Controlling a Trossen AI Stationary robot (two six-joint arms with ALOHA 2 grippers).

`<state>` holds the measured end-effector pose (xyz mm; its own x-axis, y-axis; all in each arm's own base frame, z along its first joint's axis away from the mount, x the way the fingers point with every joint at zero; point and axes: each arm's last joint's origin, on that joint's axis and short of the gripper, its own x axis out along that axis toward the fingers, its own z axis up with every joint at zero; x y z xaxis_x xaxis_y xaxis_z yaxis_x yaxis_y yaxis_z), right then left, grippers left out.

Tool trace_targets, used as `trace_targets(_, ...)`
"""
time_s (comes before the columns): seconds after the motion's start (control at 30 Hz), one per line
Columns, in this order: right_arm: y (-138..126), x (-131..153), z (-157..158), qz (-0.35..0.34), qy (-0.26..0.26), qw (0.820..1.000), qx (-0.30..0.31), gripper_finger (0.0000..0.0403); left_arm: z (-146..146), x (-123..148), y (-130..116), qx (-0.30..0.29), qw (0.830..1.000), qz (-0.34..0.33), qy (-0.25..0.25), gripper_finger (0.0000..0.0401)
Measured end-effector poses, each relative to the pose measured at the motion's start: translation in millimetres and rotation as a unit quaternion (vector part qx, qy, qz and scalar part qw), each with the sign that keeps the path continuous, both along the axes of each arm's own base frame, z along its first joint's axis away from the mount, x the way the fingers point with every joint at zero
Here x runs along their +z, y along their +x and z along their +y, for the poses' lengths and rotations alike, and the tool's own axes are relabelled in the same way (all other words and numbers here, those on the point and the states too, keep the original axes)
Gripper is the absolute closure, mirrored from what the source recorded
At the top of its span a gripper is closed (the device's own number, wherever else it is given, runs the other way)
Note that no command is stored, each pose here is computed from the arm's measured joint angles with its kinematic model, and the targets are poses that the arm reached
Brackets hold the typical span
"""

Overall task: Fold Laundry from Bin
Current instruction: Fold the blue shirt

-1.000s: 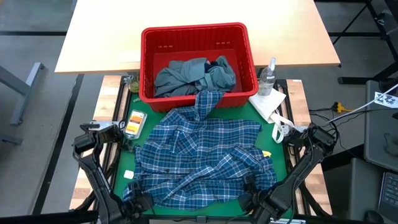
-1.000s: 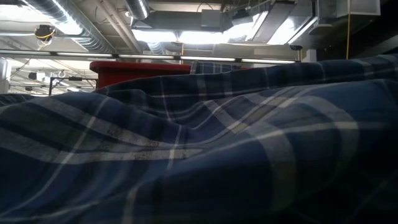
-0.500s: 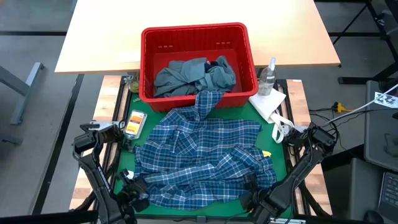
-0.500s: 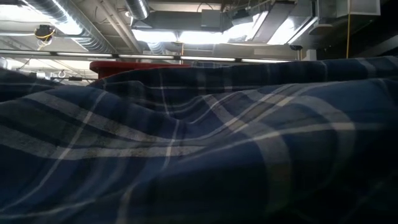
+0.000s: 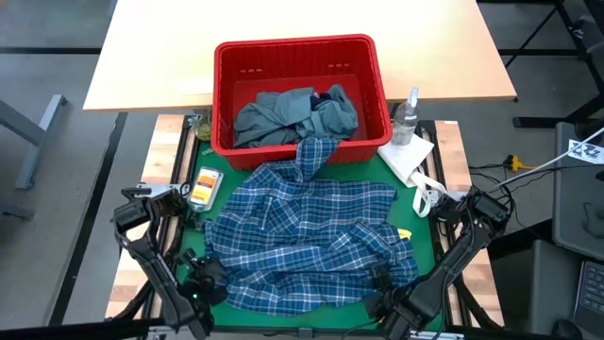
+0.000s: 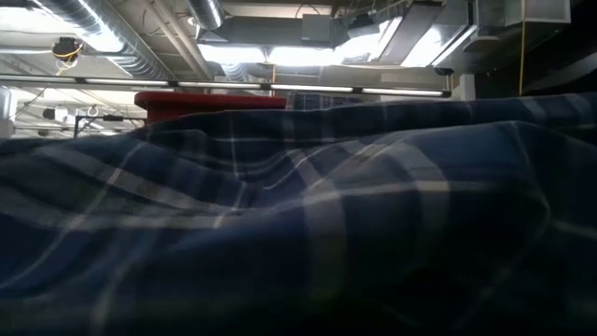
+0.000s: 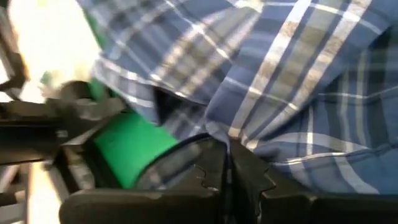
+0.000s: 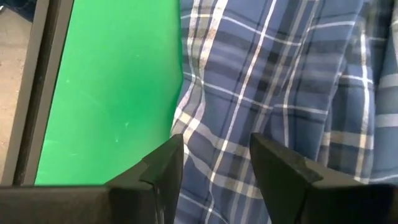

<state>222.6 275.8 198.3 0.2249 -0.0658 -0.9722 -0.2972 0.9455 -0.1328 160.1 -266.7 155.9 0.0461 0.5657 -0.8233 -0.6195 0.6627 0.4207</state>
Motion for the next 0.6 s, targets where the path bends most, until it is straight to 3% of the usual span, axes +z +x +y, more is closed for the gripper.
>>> trace_targets(0.3, -1.6, -0.3, -1.9, 0.009, -0.009, 1.000, 0.000, 0.0217, -1.0, -12.6, 2.0, -0.009, 0.999, 0.017, -0.043, 0.0338)
trace_targets(0.47, -0.2, 7.7, -0.1, 0.008, -0.007, 1.000, 0.000, 0.0217, -2.5, 1.9, 7.6, -0.003, 0.993, 0.101, -0.068, 0.0319)
trace_targets(0.6, 1.9, 23.1, 2.3, 0.006, -0.008, 1.000, 0.005, 0.0217, -8.3, 21.0, 13.6, -0.031, 0.994, 0.088, -0.058, 0.0318)
